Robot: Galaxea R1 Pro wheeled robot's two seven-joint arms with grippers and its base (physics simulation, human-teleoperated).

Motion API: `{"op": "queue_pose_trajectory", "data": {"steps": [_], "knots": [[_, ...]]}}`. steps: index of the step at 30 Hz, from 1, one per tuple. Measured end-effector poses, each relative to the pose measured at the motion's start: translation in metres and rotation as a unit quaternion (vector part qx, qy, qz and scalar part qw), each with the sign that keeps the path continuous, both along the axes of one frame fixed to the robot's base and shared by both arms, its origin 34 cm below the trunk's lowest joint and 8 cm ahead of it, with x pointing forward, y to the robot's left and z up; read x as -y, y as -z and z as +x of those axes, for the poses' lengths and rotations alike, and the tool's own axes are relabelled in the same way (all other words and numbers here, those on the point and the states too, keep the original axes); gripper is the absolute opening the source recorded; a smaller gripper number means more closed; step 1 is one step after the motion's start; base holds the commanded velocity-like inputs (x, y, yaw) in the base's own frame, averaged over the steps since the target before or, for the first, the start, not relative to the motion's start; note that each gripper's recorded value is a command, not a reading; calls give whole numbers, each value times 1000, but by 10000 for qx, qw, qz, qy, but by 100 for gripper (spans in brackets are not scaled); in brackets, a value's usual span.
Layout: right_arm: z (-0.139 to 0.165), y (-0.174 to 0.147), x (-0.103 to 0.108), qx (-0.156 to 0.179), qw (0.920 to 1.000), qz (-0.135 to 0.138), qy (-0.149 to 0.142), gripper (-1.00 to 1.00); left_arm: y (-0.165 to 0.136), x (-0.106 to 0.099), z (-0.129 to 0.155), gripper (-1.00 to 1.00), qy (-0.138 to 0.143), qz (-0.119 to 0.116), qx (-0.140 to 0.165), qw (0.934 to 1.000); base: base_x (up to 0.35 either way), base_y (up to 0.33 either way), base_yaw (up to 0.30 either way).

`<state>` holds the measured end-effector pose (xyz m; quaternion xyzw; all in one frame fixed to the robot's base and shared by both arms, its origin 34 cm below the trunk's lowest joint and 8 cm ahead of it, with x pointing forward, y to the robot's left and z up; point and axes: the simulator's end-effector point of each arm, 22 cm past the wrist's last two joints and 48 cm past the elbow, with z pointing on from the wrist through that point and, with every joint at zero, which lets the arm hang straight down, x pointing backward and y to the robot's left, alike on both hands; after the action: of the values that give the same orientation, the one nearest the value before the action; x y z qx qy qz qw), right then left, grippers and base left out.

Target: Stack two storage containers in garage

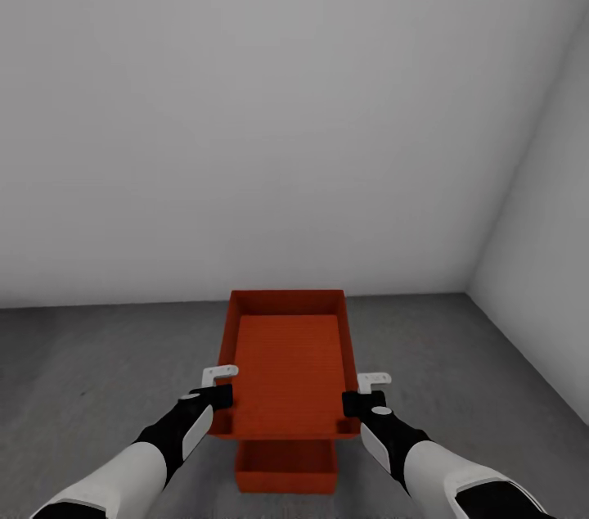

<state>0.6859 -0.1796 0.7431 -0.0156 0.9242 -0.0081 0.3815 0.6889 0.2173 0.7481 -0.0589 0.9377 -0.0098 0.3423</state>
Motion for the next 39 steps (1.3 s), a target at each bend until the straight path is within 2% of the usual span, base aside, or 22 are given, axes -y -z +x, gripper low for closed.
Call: {"op": "queue_pose_trajectory", "data": {"steps": [39], "knots": [[-13,34,0,-300,9996,3,3,-100,34,0,-13,-100,2,4,-299,9996,0,0,0]]}}
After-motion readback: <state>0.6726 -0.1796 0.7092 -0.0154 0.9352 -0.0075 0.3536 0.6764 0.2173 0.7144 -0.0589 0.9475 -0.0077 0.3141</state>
